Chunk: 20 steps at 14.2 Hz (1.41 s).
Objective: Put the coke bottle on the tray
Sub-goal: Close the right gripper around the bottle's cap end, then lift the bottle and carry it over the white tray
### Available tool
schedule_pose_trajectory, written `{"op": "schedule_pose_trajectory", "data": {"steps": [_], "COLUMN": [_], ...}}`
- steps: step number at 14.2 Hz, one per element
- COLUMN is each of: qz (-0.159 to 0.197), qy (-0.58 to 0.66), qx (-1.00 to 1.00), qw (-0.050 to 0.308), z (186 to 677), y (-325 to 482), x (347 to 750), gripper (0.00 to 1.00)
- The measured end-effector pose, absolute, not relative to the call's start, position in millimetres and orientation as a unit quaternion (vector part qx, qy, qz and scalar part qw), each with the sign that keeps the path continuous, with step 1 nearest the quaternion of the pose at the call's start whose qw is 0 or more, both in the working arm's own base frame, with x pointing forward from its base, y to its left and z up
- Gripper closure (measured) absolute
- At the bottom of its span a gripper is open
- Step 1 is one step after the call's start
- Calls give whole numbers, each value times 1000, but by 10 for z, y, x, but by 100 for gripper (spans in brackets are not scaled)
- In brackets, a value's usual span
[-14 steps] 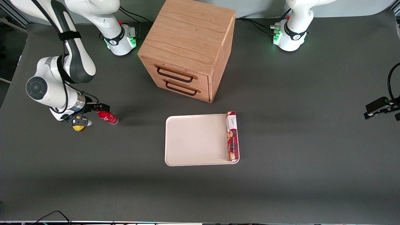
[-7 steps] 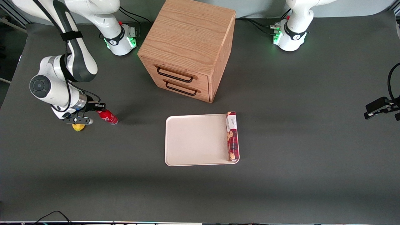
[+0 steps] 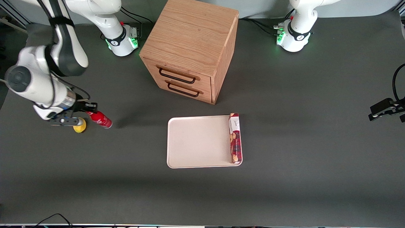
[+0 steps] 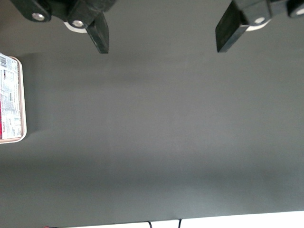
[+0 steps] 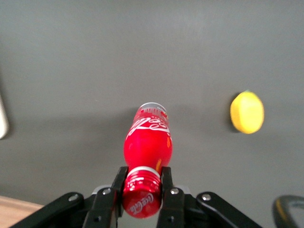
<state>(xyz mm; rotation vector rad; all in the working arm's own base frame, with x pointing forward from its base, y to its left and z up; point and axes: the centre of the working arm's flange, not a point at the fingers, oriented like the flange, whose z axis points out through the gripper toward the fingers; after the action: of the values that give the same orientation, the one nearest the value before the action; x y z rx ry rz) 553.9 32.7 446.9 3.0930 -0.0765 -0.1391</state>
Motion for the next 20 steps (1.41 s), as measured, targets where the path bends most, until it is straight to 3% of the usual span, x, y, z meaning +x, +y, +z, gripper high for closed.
{"op": "schedule_pose_trajectory", "data": {"steps": [2, 6, 10, 13, 17, 20], "qz": [-20, -41, -86, -109, -89, -77], "qy": [-11, -30, -115, -160, -183, -179], "qx": [1000, 998, 988, 980, 979, 981], "qw": [11, -24, -56, -54, -22, -16], "z": [5495, 5923, 5225, 4446, 3610, 3274], "y": [558, 1209, 2370, 2989, 3445, 3548], "x": [5687, 5970, 6326, 6434, 6461, 6422], "gripper": [68, 68, 68, 68, 68, 68]}}
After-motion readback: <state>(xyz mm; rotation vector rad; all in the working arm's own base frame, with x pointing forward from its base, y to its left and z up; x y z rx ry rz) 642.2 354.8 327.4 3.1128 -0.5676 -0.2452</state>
